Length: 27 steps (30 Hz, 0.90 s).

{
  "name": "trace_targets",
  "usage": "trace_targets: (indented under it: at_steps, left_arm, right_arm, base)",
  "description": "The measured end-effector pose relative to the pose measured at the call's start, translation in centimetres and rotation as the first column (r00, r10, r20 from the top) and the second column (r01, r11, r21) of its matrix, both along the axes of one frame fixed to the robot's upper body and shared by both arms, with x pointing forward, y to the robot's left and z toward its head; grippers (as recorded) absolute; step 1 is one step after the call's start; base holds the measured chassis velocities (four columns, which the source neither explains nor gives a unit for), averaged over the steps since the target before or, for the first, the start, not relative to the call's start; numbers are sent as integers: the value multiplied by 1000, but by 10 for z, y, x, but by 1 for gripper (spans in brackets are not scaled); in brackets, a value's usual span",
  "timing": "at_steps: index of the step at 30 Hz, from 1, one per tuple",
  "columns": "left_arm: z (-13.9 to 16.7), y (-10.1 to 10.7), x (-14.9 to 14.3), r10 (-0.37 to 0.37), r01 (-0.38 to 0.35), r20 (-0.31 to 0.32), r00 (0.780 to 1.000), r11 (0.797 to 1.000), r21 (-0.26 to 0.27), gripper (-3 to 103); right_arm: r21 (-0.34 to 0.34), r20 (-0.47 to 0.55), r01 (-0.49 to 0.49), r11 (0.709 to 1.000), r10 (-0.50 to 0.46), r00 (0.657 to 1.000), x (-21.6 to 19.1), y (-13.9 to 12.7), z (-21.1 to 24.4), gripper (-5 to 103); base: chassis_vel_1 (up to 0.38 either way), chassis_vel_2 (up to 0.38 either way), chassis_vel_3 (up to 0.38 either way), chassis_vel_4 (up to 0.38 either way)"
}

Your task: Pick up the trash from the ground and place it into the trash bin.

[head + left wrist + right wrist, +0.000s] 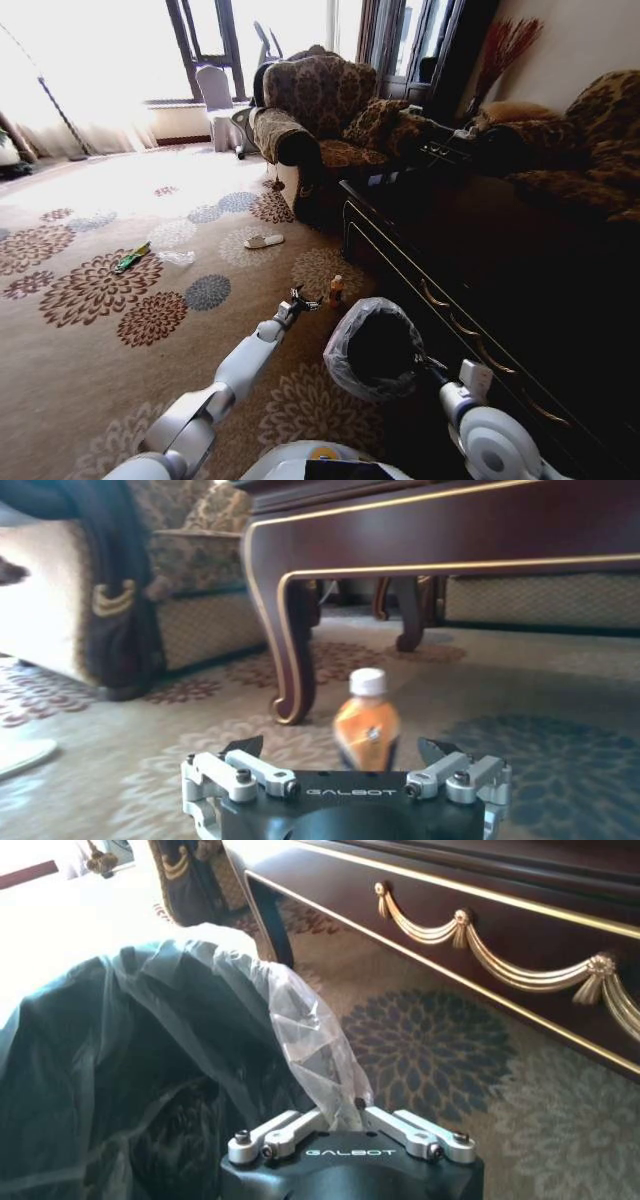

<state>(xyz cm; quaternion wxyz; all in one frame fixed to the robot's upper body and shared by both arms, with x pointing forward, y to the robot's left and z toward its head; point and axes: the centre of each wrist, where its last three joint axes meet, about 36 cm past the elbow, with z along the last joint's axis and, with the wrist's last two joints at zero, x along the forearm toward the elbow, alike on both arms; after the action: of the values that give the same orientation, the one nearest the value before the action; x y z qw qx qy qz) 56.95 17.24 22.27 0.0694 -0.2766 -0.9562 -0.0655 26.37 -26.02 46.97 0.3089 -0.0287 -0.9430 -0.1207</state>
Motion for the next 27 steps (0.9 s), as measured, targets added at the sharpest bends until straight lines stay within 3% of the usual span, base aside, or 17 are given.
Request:
trace_targets:
  at_steps: [7,18,27]
  left_arm:
    - [-9,-20,-7,-7,6,-27,1000,1000,-27,100]
    - [-11,-23,-10,-7,6,-39,999,1000,-30,100]
    - [-14,-36,-14,-20,11,-112,994,997,-77,100]
  right_arm:
    - [7,-11,-13,1000,13,1000,-3,2,0,0]
    - [7,-20,-14,1000,14,1000,-8,3,-1,0]
    - [-2,-22,-12,1000,12,1000,-22,5,-4,0]
  base:
    - [0,0,0,0]
    - [-48,43,58,-43]
    - [-146,137,145,-133]
